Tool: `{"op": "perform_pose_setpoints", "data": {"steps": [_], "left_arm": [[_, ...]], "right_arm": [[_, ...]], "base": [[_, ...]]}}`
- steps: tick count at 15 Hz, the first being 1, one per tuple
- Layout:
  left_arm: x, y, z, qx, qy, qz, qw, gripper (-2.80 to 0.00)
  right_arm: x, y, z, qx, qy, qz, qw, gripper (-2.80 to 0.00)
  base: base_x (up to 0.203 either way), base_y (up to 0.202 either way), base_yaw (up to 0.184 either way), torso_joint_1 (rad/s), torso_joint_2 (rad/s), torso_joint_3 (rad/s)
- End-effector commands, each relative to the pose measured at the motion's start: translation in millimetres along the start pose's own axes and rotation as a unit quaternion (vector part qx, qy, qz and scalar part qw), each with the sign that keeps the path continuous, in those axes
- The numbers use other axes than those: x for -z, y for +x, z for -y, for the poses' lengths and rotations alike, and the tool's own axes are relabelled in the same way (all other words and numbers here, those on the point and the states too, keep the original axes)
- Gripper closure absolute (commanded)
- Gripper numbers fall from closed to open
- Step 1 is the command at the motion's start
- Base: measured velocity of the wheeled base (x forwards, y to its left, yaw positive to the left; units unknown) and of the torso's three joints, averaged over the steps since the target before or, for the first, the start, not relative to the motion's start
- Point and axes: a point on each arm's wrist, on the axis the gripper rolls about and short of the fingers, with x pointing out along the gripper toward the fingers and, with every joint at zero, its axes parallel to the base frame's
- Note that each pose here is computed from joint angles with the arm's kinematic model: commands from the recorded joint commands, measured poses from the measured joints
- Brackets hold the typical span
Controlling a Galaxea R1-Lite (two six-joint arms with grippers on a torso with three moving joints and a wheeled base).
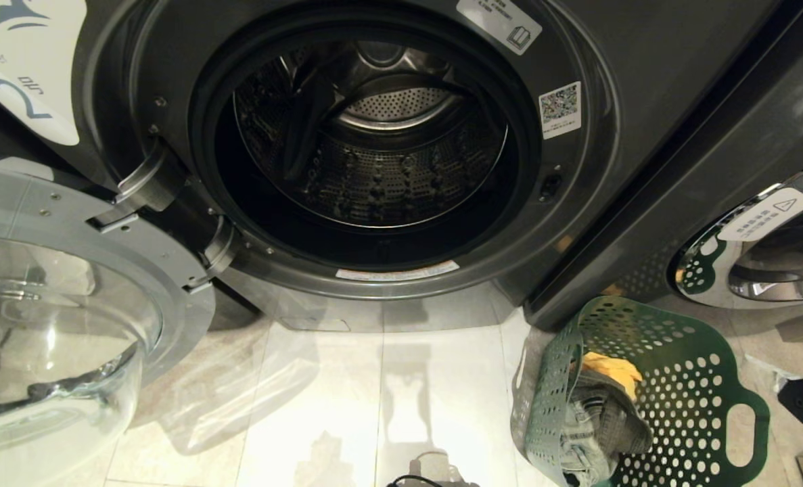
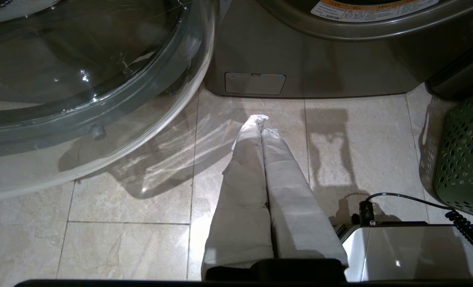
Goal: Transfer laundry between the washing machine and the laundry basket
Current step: Close the washing machine door with the left hand
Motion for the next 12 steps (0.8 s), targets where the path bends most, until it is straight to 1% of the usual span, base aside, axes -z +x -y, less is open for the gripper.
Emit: {"op": "perform_pose_setpoints", "data": {"steps": [1, 3, 6, 7, 9, 10, 11, 12], "left_arm": [[0, 0, 0.0, 0.000, 0.000, -0.001, 1.0000, 0.00], [0, 0, 0.0, 0.000, 0.000, -0.001, 1.0000, 0.00], [0, 0, 0.0, 0.000, 0.000, 0.000, 1.0000, 0.00], [0, 0, 0.0, 0.000, 0.000, 0.000, 1.0000, 0.00], [0, 0, 0.0, 0.000, 0.000, 0.000, 1.0000, 0.00], [0, 0, 0.0, 0.000, 0.000, 0.000, 1.0000, 0.00], [0, 0, 0.0, 0.000, 0.000, 0.000, 1.0000, 0.00], [0, 0, 0.0, 0.000, 0.000, 0.000, 1.0000, 0.00]], "right_arm": [[-10, 4, -12, -0.070, -0.008, 0.005, 0.997, -2.80], [-13, 3, -16, -0.089, -0.009, 0.019, 0.996, -2.80], [-11, 7, -17, -0.088, -0.015, 0.009, 0.996, -2.80], [-16, 7, -17, -0.084, -0.015, 0.016, 0.996, -2.80], [-31, -1, -15, -0.075, -0.007, 0.050, 0.996, -2.80], [-32, -6, -12, -0.066, -0.011, 0.061, 0.996, -2.80], [-29, -10, -10, -0.064, -0.013, 0.063, 0.996, -2.80], [-16, -13, -8, -0.061, -0.017, 0.053, 0.997, -2.80]], "base": [[0.000, 0.000, 0.000, 0.000, 0.00, 0.000], [0.000, 0.000, 0.000, 0.000, 0.00, 0.000], [0.000, 0.000, 0.000, 0.000, 0.00, 0.000], [0.000, 0.000, 0.000, 0.000, 0.00, 0.000], [0.000, 0.000, 0.000, 0.000, 0.00, 0.000], [0.000, 0.000, 0.000, 0.000, 0.00, 0.000], [0.000, 0.000, 0.000, 0.000, 0.00, 0.000], [0.000, 0.000, 0.000, 0.000, 0.00, 0.000]]}}
